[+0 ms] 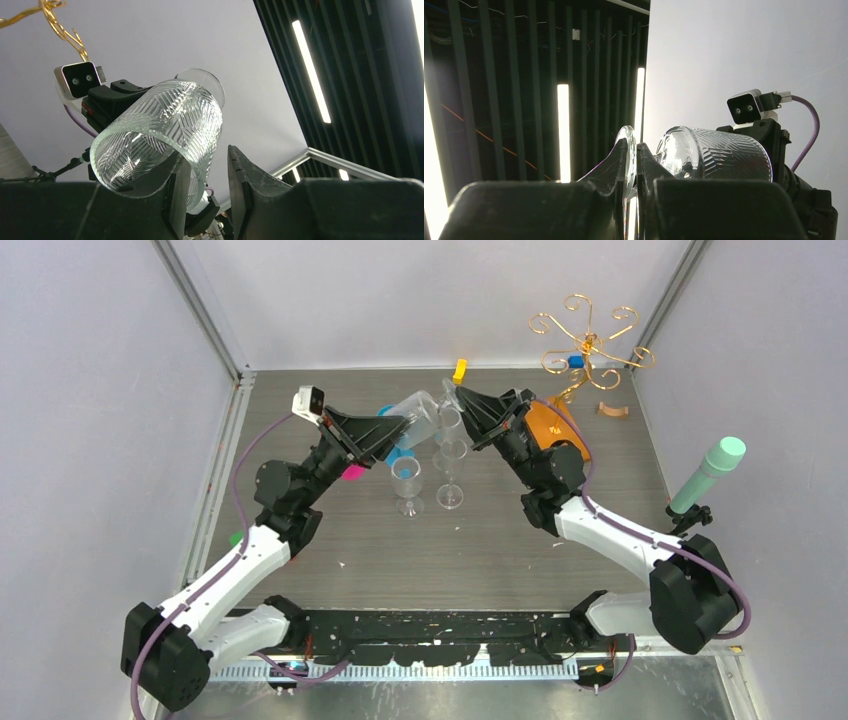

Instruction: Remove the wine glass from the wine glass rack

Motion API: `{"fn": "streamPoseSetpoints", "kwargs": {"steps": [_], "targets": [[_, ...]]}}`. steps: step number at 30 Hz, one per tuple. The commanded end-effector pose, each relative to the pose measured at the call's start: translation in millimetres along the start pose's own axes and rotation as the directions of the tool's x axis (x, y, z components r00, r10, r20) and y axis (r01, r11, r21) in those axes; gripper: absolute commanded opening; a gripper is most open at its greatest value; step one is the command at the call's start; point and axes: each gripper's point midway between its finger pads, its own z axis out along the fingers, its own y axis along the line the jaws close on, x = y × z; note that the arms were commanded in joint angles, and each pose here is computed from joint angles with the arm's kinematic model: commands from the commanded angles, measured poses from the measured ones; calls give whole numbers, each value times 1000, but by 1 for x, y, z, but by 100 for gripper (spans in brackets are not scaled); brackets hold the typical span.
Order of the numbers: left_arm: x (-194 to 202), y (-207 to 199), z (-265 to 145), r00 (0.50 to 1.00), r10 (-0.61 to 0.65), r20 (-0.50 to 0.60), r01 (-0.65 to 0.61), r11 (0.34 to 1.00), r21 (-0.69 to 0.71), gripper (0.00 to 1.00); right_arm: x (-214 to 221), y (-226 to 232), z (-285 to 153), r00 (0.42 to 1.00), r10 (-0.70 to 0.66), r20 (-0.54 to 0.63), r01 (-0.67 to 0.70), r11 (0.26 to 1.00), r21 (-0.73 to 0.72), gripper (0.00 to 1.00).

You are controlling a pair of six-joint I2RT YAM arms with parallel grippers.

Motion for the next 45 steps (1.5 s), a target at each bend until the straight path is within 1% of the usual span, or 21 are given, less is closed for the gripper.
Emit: {"fn": "streamPoseSetpoints", "kwargs": {"steps": [1, 6, 7, 10, 12, 13, 14, 15, 16, 17, 19, 21, 25, 27, 30, 31, 34, 35, 37, 39, 45], "targets": [[10, -35, 0, 998, 51, -49, -44, 991, 127, 33, -3, 1, 1, 991, 135, 7, -134, 991, -23, 0], [10, -34, 0, 996, 78, -48, -71, 990, 124, 4, -6, -4, 0, 990, 142, 13, -142, 990, -24, 0], [10, -33, 0, 995, 89, -47, -83, 989, 118, 0, -6, -4, 1, 990, 140, 13, -140, 990, -22, 0], [11, -31, -2, 990, 134, -44, -129, 987, 94, 0, -6, -6, 2, 991, 131, 8, -131, 991, -18, 4], [11, -31, -5, 982, 183, -36, -180, 981, 73, 0, -6, -7, 2, 993, 119, 13, -119, 993, -15, 23], [10, -30, -7, 976, 217, -31, -215, 975, 57, 0, -6, -8, 2, 995, 101, 15, -101, 995, -8, 38], [10, -30, -9, 969, 246, -26, -245, 969, 37, 0, -5, -10, 2, 996, 92, 12, -92, 996, -1, 45], [9, -32, -11, 956, 292, -21, -292, 956, 21, 0, -5, -12, 3, 997, 70, 16, -70, 997, 13, 58], [7, -24, -14, 945, 327, -24, -328, 944, -35, 0, -4, -14, 3, 998, 56, 13, -56, 998, 26, 67], [4, -23, -17, 926, 377, -21, -377, 923, -73, 0, -5, -18, 4, 999, 27, 19, -27, 998, 48, 71], [-5, -19, -26, 860, 509, -30, -506, 846, -166, 0, -4, -23, 4, 999, -30, 21, 28, 996, 85, 80], [-25, -6, -43, 771, 633, -60, -613, 715, -337, 0, -7, -35, 2, 996, -87, 35, 81, 985, 151, 83], [-73, 13, -93, 589, 792, -160, -682, 382, -623, 0, -14, -56, -8, 976, -214, 49, 190, 933, 306, 84], [-83, 20, -114, 546, 808, -222, -677, 269, -685, 0, -17, -62, -13, 959, -279, 47, 243, 896, 371, 84], [-86, 34, -137, 528, 786, -322, -675, 158, -721, 0, -17, -61, -18, 913, -409, 9, 362, 818, 447, 85], [-85, 40, -143, 530, 769, -357, -676, 129, -725, 0, -25, -73, -26, 901, -434, 6, 369, 772, 518, 85], [-80, 62, -163, 555, 690, -464, -677, 51, -734, 0, -27, -68, -34, 813, -577, -81, 513, 643, 568, 85], [-78, 70, -167, 565, 659, -497, -678, 27, -735, 0, -34, -75, -44, 782, -614, -111, 540, 576, 614, 84], [-75, 86, -173, 581, 595, -555, -684, -13, -729, 0, -40, -74, -52, 751, -648, -129, 554, 512, 657, 84], [-72, 102, -175, 598, 534, -598, -690, -36, -723, 0, -45, -74, -61, 704, -689, -169, 588, 433, 683, 84], [-67, 156, -166, 637, 367, -678, -708, -69, -703, 0, -56, -66, -80, 645, -746, -168, 592, 348, 727, 84]]}}
